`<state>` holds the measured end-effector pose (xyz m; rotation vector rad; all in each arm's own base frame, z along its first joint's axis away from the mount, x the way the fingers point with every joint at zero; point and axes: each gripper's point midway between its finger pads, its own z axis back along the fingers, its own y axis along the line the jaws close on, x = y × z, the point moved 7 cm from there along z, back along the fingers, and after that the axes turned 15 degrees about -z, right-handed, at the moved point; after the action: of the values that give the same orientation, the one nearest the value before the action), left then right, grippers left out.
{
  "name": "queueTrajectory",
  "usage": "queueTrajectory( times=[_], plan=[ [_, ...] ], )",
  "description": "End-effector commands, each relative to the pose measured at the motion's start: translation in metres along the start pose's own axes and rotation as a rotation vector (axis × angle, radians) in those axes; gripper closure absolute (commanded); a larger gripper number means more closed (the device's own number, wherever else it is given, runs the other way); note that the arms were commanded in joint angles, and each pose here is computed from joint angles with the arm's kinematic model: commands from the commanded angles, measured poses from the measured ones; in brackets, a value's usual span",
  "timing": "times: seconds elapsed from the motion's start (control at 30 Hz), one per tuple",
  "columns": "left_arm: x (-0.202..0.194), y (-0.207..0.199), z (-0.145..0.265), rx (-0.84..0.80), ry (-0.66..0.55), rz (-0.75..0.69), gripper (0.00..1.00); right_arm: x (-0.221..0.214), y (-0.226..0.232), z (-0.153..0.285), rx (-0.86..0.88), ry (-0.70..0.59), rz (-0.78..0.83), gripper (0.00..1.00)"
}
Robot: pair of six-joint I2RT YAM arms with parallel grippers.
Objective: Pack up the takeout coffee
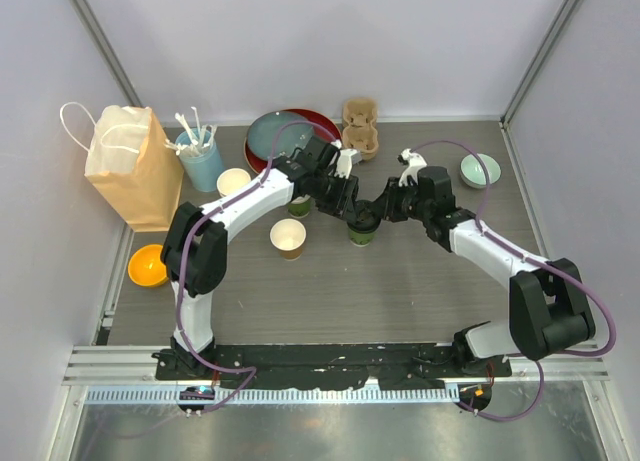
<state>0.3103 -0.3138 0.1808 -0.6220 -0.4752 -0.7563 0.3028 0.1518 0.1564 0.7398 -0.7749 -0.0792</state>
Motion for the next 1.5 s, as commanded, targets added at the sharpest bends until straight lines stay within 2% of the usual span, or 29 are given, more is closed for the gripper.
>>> queueTrajectory(
  times=[0.0,0.43,0.7,0.9,1.03,1.23,1.47],
  plan=[
    [0.016,-0.026,0.018,-0.092,-0.048,-0.087,0.57,-0.081,-0.035,0.021,-0.258,0.397,-0.014,0.94],
    [0.034,-0.024,0.051,-0.080,-0.117,-0.142,0.43,-0.044,-0.009,0.013,-0.142,0.384,0.179,0.94],
    [0.035,-0.017,0.058,-0.082,-0.129,-0.148,0.43,-0.028,0.011,0.004,-0.012,0.404,0.314,0.94],
    [0.022,0.009,0.054,-0.058,-0.107,-0.056,0.53,-0.016,0.022,-0.002,0.099,0.435,0.438,0.92],
    [0.019,0.006,0.059,-0.073,-0.121,-0.062,0.53,-0.006,0.032,-0.006,0.141,0.419,0.526,0.88],
    [0.014,0.005,0.061,-0.069,-0.129,-0.057,0.54,0.005,0.043,-0.010,0.120,0.429,0.521,0.63],
    [0.012,0.002,0.060,-0.090,-0.127,-0.043,0.55,0.023,0.065,0.000,0.145,0.344,0.500,0.58]
  ],
)
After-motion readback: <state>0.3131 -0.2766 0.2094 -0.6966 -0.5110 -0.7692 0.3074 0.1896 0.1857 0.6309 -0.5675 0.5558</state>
